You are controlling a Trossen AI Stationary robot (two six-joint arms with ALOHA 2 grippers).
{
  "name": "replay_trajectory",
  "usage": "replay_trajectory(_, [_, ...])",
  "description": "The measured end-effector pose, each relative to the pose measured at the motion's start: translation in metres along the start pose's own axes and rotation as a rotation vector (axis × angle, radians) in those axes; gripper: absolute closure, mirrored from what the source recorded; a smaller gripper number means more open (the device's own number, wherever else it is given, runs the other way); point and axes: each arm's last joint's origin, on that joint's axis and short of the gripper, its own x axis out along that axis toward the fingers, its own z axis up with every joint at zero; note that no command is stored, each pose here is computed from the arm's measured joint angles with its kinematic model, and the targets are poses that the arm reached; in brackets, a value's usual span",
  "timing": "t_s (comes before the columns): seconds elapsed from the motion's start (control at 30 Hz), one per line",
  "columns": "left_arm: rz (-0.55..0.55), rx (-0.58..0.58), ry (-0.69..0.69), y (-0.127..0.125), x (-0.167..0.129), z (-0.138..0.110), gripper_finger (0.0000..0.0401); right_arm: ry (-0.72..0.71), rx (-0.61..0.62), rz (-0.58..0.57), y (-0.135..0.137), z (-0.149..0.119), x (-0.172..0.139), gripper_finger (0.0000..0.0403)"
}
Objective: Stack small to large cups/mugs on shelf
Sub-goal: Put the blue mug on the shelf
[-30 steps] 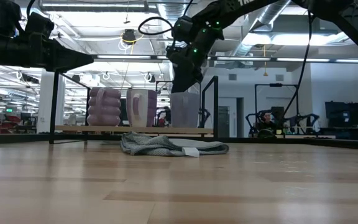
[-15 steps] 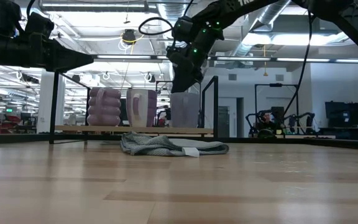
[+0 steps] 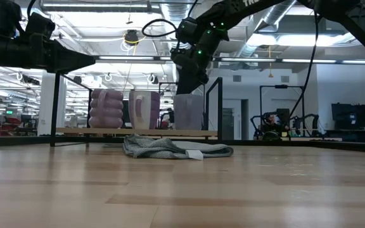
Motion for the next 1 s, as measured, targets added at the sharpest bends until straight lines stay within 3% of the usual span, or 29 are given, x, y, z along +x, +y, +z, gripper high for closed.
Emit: replay_trajectory(1.0, [-0.001, -0.001, -0.001, 0.0, 0.0, 0.0, 0.0239, 0.086, 0.108, -0.049, -0.011, -0.01, -0.001, 0.0172])
